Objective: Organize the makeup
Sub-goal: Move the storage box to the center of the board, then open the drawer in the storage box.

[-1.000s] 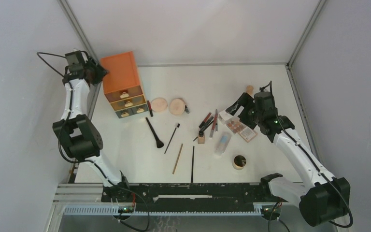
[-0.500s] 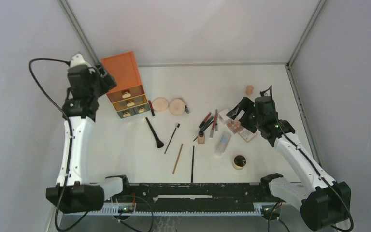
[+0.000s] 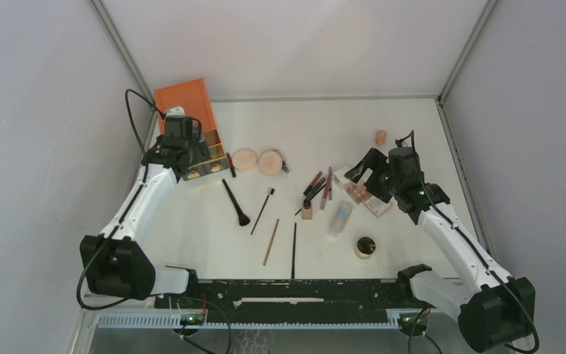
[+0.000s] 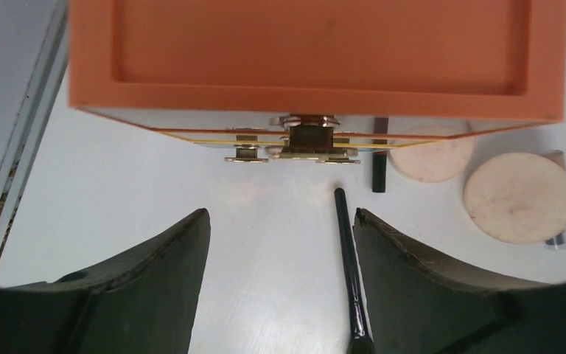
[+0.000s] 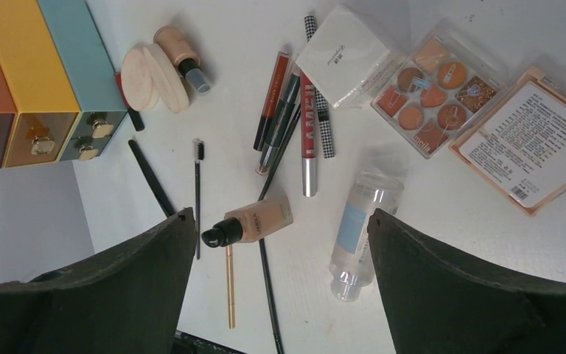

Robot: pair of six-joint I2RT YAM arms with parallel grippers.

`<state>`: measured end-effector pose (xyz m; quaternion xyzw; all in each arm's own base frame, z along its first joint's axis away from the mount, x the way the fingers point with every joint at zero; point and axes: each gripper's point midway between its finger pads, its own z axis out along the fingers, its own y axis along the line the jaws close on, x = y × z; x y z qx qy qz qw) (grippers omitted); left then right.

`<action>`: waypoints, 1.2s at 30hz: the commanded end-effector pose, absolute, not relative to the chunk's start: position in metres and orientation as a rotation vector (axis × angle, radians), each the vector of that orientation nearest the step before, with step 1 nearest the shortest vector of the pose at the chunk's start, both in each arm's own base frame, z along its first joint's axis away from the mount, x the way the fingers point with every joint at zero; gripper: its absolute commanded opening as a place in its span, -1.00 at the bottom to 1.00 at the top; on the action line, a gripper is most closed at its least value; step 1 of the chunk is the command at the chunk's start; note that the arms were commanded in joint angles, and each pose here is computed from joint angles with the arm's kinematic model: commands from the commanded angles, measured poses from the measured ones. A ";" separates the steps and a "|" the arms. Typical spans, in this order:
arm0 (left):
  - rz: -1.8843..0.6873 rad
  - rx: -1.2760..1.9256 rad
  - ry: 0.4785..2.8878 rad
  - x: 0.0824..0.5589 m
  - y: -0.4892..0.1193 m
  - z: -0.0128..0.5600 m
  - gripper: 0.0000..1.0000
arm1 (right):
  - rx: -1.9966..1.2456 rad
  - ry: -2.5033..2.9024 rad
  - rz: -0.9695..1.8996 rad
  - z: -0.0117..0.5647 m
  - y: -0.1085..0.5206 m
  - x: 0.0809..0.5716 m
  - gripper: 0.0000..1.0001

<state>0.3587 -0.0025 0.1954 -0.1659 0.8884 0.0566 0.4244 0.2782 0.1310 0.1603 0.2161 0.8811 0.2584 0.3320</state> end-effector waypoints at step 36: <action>-0.116 -0.238 2.116 0.393 -0.029 0.229 -0.37 | 0.548 2.255 0.700 0.167 0.131 0.277 0.85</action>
